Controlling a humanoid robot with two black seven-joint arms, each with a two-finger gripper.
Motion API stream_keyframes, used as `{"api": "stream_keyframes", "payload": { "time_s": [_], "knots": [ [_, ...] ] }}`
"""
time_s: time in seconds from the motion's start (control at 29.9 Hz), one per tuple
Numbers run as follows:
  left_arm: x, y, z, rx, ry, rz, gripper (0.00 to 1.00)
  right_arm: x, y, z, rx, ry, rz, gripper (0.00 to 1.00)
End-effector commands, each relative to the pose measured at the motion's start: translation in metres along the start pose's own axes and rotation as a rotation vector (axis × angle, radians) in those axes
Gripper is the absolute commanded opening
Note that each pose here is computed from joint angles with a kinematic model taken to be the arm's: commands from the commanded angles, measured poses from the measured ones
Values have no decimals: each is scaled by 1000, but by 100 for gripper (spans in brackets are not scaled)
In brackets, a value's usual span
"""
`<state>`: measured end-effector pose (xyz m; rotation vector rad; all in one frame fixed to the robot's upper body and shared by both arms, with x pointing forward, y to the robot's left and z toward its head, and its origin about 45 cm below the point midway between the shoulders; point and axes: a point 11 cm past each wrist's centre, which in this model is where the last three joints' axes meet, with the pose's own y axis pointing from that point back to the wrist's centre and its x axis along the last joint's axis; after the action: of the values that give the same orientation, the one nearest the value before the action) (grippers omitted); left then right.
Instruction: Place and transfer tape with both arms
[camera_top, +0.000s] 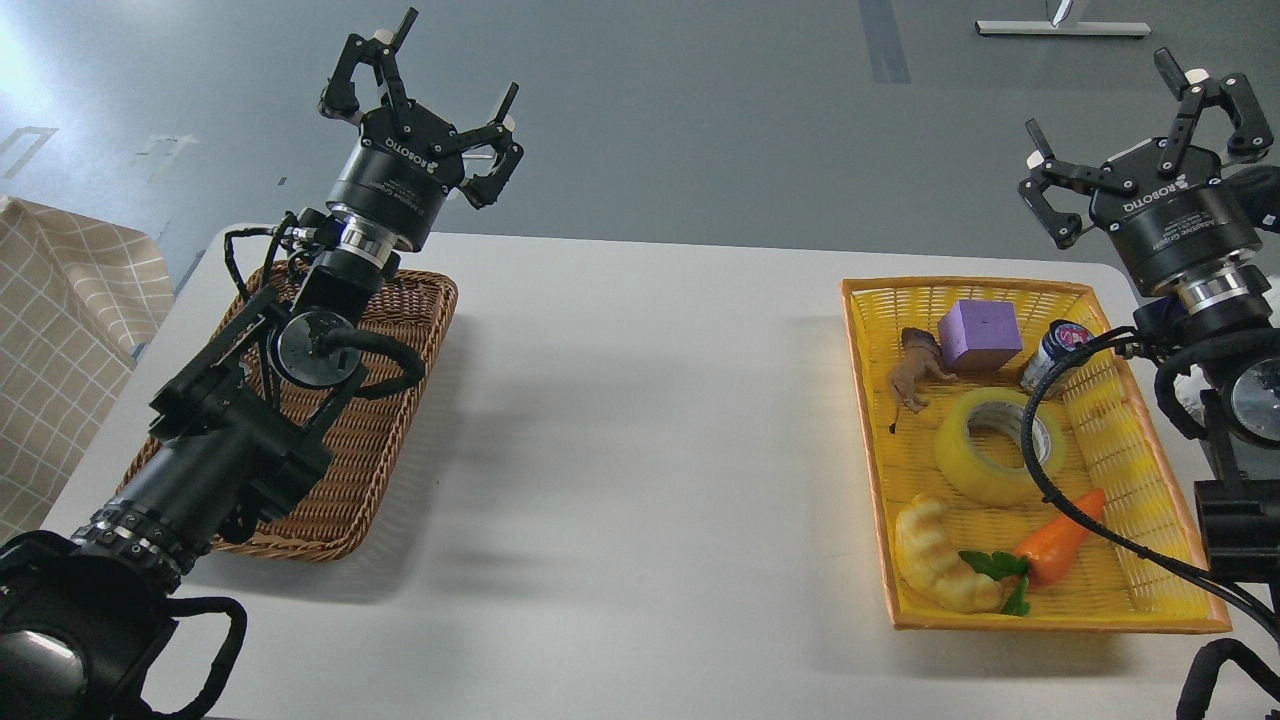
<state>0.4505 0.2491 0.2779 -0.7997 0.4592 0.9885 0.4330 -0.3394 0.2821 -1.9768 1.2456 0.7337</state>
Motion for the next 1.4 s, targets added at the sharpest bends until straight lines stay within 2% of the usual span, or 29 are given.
{"api": "stream_keyframes", "payload": {
  "time_s": [0.0, 0.47, 0.7, 1.14, 1.37],
  "knots": [
    [0, 0, 1, 1, -1, -1, 98, 0, 0, 0, -1, 2, -1, 100],
    [0, -1, 0, 1, 0, -1, 98, 0, 1, -5, -21, 33, 3, 100],
    [-1, -1, 1, 0, -2, -2, 98, 0, 7, -22, -44, 111, 12, 100],
    [-1, -1, 0, 4, -3, -4, 98, 8, 20, -44, -180, 297, 65, 100],
    [-1, -1, 0, 5, -3, -5, 98, 10, 31, -65, -296, 508, 116, 100]
  ]
}}
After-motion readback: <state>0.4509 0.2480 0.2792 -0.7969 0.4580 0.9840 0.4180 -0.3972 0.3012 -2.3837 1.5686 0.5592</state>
